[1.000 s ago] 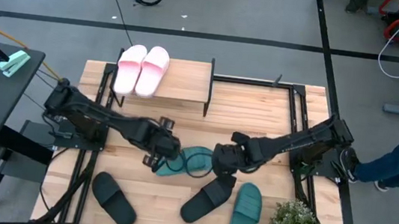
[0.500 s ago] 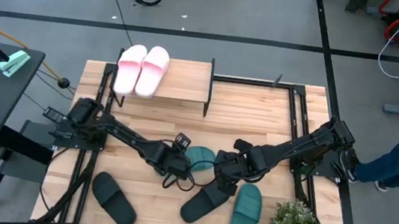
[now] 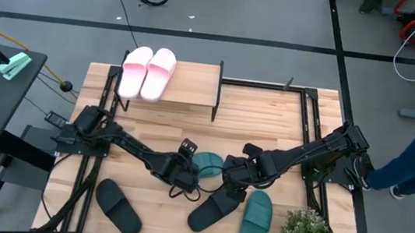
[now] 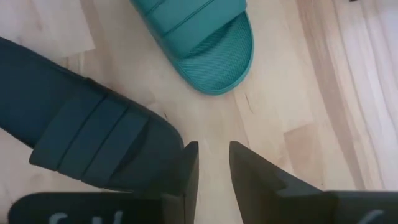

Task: Pick and place slides into the shelf
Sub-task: Put the top green slide on the shelf

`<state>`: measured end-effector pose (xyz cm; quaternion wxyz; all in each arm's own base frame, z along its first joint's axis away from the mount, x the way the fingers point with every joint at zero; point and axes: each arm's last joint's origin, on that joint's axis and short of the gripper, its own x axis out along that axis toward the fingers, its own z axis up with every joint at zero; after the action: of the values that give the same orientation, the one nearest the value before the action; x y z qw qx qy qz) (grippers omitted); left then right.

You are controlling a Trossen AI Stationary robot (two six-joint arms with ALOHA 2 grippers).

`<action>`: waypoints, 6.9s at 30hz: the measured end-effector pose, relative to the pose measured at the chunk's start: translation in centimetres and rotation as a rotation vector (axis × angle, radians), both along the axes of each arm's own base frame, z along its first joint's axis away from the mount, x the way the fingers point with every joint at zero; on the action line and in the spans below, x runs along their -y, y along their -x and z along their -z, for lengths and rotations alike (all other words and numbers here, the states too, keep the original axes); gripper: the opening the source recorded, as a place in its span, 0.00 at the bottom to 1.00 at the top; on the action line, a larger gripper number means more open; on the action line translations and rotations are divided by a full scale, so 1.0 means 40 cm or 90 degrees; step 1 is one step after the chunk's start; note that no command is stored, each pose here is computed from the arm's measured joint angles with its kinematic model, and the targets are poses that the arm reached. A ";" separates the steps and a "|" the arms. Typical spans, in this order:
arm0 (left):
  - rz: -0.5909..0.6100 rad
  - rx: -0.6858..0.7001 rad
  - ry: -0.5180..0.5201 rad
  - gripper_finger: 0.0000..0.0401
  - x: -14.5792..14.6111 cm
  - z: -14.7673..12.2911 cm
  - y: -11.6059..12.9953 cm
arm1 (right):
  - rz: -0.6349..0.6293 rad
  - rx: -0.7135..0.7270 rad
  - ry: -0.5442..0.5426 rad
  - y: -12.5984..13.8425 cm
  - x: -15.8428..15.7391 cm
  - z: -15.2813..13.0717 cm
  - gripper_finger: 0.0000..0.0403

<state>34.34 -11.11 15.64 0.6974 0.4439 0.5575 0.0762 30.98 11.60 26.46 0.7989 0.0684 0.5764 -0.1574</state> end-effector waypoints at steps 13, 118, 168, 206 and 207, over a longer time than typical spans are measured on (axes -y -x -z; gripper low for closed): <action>0.065 0.049 -0.005 0.40 0.057 -0.007 -0.007 | -0.001 0.000 0.000 0.000 0.000 0.000 0.24; -0.554 0.359 -0.051 0.07 -0.720 -0.306 0.141 | -0.012 0.027 0.092 -0.002 0.004 -0.003 0.24; -0.371 0.630 -0.098 0.02 -0.357 -0.622 0.338 | -0.047 0.189 0.356 -0.144 0.255 -0.113 0.01; -0.240 0.645 -0.042 0.03 -0.266 -0.658 0.396 | 0.050 0.378 0.109 -0.263 0.816 -0.026 0.00; -0.240 0.645 -0.041 0.02 -0.266 -0.658 0.396 | 0.053 0.378 0.112 -0.266 0.818 -0.022 0.00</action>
<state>18.50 -0.48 41.96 0.8390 0.2652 0.2186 0.4219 41.60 -21.12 27.35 0.9281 0.0653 0.2988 -0.2125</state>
